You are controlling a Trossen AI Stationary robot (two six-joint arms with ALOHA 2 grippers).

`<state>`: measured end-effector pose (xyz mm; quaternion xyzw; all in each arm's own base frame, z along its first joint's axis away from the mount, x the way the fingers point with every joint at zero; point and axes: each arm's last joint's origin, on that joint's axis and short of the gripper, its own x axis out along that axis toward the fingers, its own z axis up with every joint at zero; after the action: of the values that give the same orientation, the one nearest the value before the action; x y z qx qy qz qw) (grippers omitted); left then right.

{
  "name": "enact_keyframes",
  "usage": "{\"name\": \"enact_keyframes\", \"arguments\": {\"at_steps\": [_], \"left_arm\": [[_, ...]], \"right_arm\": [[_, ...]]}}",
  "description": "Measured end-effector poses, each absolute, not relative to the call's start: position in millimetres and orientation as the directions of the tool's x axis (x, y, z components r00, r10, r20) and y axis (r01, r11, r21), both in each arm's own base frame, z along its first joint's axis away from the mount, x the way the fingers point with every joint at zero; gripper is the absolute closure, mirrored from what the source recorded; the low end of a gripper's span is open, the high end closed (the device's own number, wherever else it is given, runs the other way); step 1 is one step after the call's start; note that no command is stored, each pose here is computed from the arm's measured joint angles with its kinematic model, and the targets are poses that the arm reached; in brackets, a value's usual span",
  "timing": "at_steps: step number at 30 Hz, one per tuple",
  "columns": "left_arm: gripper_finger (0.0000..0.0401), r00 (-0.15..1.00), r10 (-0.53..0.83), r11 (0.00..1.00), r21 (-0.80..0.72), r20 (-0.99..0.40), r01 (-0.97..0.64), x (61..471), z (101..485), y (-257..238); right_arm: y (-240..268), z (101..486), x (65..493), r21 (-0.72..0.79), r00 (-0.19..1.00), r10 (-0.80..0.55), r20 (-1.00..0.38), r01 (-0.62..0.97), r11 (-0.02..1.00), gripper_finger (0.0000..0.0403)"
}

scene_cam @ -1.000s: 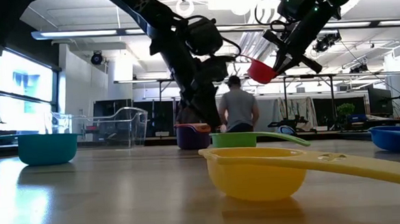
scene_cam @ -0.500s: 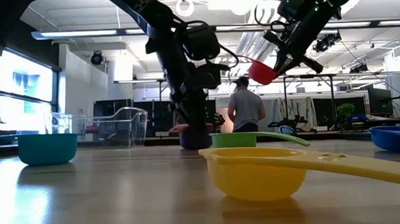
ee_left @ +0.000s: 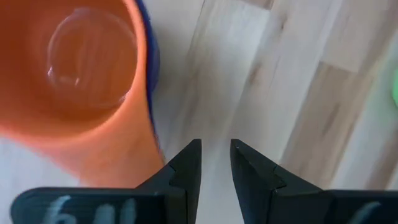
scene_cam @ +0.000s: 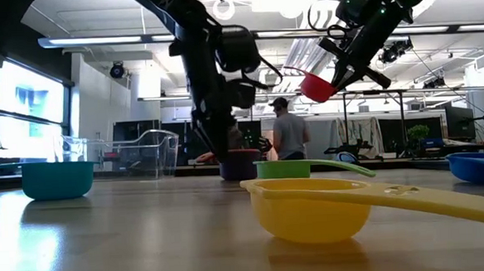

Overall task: Nest measuring cups in basket
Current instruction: Stack the red measuring cup on top of the orange measuring cup on the table

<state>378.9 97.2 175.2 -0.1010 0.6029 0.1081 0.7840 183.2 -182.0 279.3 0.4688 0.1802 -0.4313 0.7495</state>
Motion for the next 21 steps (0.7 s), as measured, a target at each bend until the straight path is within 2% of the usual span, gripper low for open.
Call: {"name": "enact_keyframes", "arguments": {"at_steps": [7,10,14,21], "left_arm": [[0.0325,0.335,0.081,0.957,-0.021,-0.939,-0.290,367.1,216.2,94.0],[0.0325,0.346,0.196,0.939,0.073,-0.918,-0.337,359.1,233.7,99.2],[0.0325,0.308,0.387,0.861,0.222,-0.869,-0.458,348.1,247.3,121.5],[0.0325,0.300,0.374,0.818,0.159,-0.878,-0.553,336.0,239.4,168.4]], "right_arm": [[-182.0,279.3,183.2,0.547,0.563,-0.477,-0.675,0.816,0.189,0.0402],[-181.9,279.2,183.2,0.542,0.563,-0.477,-0.675,0.817,0.198,0.0402],[-181.8,279.0,183.0,0.537,0.561,-0.475,-0.678,0.819,0.203,0.0402],[-181.6,278.7,182.8,0.534,0.559,-0.473,-0.681,0.821,0.202,0.0402]]}}
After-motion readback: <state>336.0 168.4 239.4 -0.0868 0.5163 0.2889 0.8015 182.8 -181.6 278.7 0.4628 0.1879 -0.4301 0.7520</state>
